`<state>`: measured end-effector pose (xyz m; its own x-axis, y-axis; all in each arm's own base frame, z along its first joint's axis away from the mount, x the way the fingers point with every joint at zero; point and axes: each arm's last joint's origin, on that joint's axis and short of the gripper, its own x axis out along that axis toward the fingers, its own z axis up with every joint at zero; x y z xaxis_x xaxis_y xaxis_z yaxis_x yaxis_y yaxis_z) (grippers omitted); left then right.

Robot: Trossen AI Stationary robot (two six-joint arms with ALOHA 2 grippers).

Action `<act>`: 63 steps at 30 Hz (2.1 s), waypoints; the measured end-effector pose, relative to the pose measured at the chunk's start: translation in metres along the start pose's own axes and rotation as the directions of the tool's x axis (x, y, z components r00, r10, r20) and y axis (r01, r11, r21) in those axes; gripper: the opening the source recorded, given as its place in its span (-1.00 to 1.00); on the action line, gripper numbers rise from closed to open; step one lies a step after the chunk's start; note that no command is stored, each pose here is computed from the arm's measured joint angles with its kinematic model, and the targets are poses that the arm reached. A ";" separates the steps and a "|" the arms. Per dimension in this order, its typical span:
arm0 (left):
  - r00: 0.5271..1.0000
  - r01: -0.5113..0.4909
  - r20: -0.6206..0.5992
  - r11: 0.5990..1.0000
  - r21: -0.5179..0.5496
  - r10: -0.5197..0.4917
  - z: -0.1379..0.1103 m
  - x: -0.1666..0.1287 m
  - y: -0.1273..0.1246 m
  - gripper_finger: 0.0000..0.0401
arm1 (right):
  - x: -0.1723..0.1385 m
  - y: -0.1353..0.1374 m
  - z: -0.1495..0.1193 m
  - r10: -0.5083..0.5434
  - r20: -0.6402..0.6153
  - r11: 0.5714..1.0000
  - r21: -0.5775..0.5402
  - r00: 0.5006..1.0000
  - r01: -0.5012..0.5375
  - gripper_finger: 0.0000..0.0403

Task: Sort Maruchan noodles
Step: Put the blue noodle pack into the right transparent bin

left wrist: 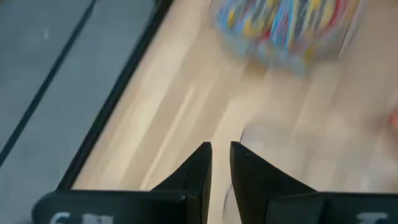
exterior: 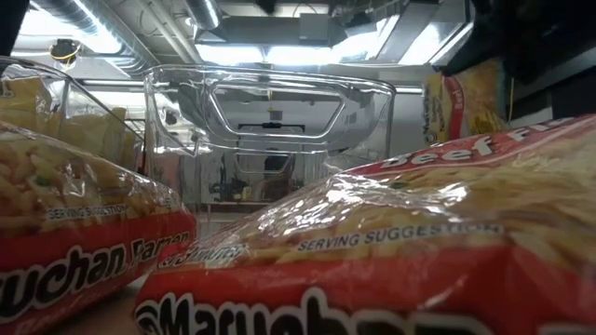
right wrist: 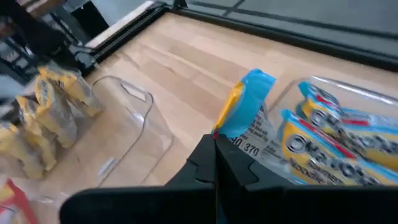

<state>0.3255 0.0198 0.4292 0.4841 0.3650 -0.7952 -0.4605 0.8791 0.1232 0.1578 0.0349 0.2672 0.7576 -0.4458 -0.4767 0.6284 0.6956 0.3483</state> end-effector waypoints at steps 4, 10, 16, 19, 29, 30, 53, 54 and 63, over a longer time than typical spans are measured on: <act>0.995 -0.047 -0.094 0.997 -0.054 0.042 -0.021 -0.025 0.011 -0.74 | 0.010 0.011 -0.002 0.007 0.026 0.997 -0.080 1.000 -0.005 -1.00; 0.999 -0.044 -0.029 0.994 -0.105 0.041 -0.033 -0.050 0.012 -0.74 | 0.009 0.020 0.006 0.016 0.064 0.995 -0.104 0.998 -0.010 -1.00; 0.998 -0.055 -0.020 0.994 -0.099 0.053 -0.038 -0.053 0.004 -0.74 | 0.002 0.025 0.018 0.024 0.083 0.990 -0.144 0.996 -0.012 -1.00; 0.998 -0.051 -0.028 0.995 -0.080 0.048 -0.040 -0.052 0.000 -0.74 | 0.002 0.026 0.018 0.037 0.066 0.988 -0.155 0.997 -0.026 -1.00; 0.998 -0.048 -0.035 0.997 -0.066 0.046 -0.042 -0.050 -0.004 -0.74 | 0.014 0.027 0.005 -0.038 0.004 0.971 -0.238 0.999 0.038 -1.00; 0.998 -0.048 -0.035 0.997 -0.066 0.046 -0.042 -0.050 -0.004 -0.74 | 0.015 0.028 0.005 -0.042 0.008 0.970 -0.239 0.999 0.043 -1.00; 0.998 -0.058 -0.030 0.996 -0.065 0.056 -0.042 -0.050 -0.004 -0.74 | 0.021 0.014 -0.009 -0.175 -0.115 0.873 -0.478 0.978 0.100 -1.00; 0.998 -0.058 -0.030 0.996 -0.065 0.056 -0.042 -0.050 -0.004 -0.74 | 0.021 0.014 -0.007 -0.177 -0.116 0.871 -0.480 0.977 0.101 -1.00; 0.998 -0.058 -0.030 0.996 -0.065 0.056 -0.042 -0.050 -0.004 -0.74 | 0.035 0.003 0.006 -0.220 -0.126 0.847 -0.516 0.967 0.125 -1.00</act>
<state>0.2718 -0.0147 0.4440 0.4350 0.4046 -0.8044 -0.5353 0.8345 0.1303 0.1870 0.0185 0.2563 0.5727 -0.5128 -0.6396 0.5362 0.8245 -0.1809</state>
